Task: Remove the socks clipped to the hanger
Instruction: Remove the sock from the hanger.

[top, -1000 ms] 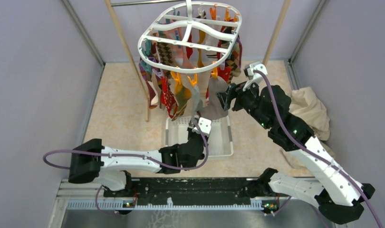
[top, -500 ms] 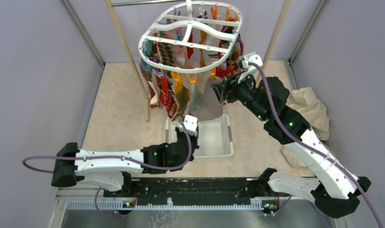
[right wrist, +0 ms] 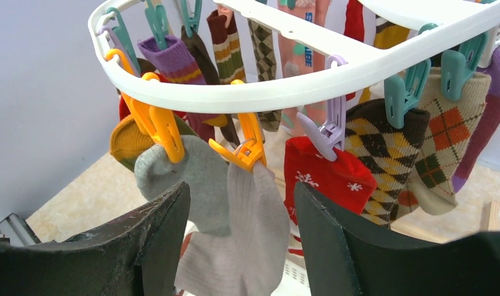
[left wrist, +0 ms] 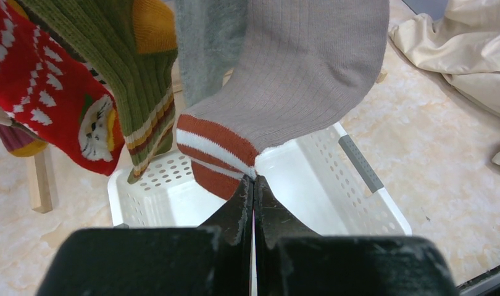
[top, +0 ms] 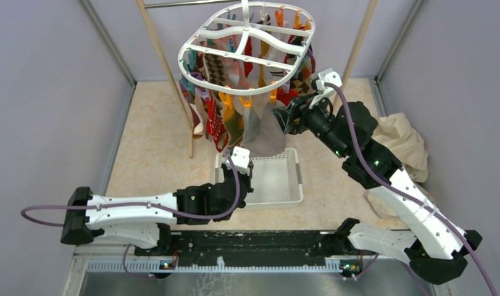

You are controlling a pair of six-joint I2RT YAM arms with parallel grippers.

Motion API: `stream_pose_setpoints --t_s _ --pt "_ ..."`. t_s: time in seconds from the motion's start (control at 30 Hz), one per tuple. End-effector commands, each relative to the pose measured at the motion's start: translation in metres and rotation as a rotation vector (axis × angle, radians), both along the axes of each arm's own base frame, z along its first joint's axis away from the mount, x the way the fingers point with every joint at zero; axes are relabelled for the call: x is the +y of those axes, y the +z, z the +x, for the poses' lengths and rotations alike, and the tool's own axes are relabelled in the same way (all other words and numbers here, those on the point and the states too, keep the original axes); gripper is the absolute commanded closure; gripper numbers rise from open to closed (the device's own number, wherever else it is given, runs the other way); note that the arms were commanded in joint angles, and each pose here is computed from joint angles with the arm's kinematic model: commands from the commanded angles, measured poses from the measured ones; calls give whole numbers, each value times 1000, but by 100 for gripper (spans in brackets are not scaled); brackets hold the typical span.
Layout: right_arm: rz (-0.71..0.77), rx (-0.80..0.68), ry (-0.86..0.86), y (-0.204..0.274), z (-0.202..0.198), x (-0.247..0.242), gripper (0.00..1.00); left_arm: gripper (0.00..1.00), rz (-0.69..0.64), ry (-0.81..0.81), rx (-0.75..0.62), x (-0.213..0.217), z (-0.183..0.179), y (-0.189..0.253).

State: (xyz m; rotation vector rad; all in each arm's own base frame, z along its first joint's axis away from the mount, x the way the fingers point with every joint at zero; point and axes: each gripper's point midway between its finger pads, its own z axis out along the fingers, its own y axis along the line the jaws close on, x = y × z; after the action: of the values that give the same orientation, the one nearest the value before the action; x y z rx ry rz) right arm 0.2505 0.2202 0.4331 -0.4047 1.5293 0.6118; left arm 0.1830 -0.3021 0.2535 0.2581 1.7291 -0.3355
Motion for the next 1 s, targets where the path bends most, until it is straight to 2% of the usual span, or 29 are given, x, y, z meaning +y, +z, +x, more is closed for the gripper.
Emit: stream_pose_setpoints --t_s 0.0,0.47,0.7,0.97 --pt "71 -78 12 28 -1 3 37 100 -22 -4 8 -2 -2 10" --pt "51 -120 57 30 17 26 41 100 -10 25 21 13 -2 8" --pt "39 -135 34 31 27 21 35 100 -3 32 21 15 -2 7" --pt "34 -162 49 35 33 17 35 100 6 35 22 16 -2 6"
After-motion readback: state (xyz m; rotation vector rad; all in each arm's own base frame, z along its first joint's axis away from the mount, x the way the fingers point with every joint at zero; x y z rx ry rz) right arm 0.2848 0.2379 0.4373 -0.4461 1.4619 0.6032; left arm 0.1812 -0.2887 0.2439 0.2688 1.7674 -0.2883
